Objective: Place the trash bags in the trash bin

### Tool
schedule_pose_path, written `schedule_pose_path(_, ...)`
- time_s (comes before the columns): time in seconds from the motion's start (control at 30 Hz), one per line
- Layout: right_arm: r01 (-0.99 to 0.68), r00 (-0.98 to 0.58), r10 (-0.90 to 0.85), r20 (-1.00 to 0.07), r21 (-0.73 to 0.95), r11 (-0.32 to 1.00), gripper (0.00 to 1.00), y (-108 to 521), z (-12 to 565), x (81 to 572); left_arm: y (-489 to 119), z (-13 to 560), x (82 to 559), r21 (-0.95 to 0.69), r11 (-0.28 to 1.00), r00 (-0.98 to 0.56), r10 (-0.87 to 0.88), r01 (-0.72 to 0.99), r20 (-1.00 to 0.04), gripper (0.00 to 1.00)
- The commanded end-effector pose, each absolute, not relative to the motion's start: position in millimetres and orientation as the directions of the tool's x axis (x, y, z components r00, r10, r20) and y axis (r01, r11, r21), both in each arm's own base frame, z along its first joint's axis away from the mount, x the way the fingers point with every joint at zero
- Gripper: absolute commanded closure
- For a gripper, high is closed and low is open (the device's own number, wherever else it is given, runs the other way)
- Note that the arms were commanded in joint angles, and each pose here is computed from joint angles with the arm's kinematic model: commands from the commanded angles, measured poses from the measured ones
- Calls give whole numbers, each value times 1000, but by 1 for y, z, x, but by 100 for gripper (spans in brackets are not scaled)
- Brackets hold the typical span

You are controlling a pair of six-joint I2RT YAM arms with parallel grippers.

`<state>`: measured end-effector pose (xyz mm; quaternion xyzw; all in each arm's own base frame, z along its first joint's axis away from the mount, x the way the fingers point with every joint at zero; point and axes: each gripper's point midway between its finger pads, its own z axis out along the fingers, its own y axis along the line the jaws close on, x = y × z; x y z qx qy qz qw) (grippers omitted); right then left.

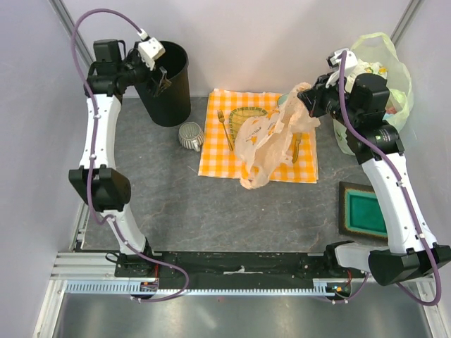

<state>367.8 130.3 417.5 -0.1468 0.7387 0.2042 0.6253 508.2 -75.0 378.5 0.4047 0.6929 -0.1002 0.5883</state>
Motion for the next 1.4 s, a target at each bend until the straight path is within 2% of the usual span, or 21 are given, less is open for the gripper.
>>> schedule_pose_path(0.0, -455, -128, 51, -990, 105, 884, 100, 126, 438, 366, -48, 336, 527, 467, 568, -6, 639, 677, -769, 17)
schedule_pose_path(0.2, -450, -142, 58, -988, 116, 886, 100, 126, 435, 370, -28, 296, 552, 512, 542, -59, 723, 666, -689, 19)
schedule_pose_path(0.3, -452, -150, 54, -987, 117, 884, 100, 127, 432, 372, -23, 284, 560, 542, 508, -49, 758, 669, -650, 23)
schedule_pose_path(0.57, -445, -156, 48, -987, 113, 888, 100, 128, 430, 382, -12, 249, 561, 586, 374, -20, 853, 719, -521, 51)
schedule_pose_path(0.73, -443, -144, 44, -989, 104, 891, 100, 127, 433, 385, -12, 246, 547, 569, 358, -26, 861, 740, -508, 65)
schedule_pose_path(0.83, -446, -131, 44, -990, 98, 890, 100, 127, 439, 387, -8, 259, 537, 592, 356, -22, 869, 723, -495, 76)
schedule_pose_path(0.93, -444, -108, 44, -993, 87, 892, 100, 127, 448, 388, -2, 280, 528, 620, 369, -27, 872, 693, -488, 94)
schedule_pose_path(1.0, -435, -79, 52, -996, 82, 897, 100, 125, 460, 388, 4, 298, 521, 644, 381, -30, 874, 663, -486, 98)
schedule_pose_path(1.17, -388, 16, 86, -996, 73, 919, 100, 115, 494, 386, -4, 356, 494, 693, 405, 31, 851, 596, -524, 98)
schedule_pose_path(1.2, -356, 58, 100, -993, 73, 932, 100, 108, 509, 386, -10, 384, 480, 718, 406, 74, 842, 565, -535, 98)
schedule_pose_path(1.3, -287, 155, 130, -979, 81, 955, 100, 93, 541, 381, -40, 411, 443, 710, 382, 152, 812, 592, -563, 98)
schedule_pose_path(1.37, -264, 205, 139, -969, 82, 961, 100, 87, 557, 375, -81, 430, 405, 702, 344, 243, 769, 623, -592, 98)
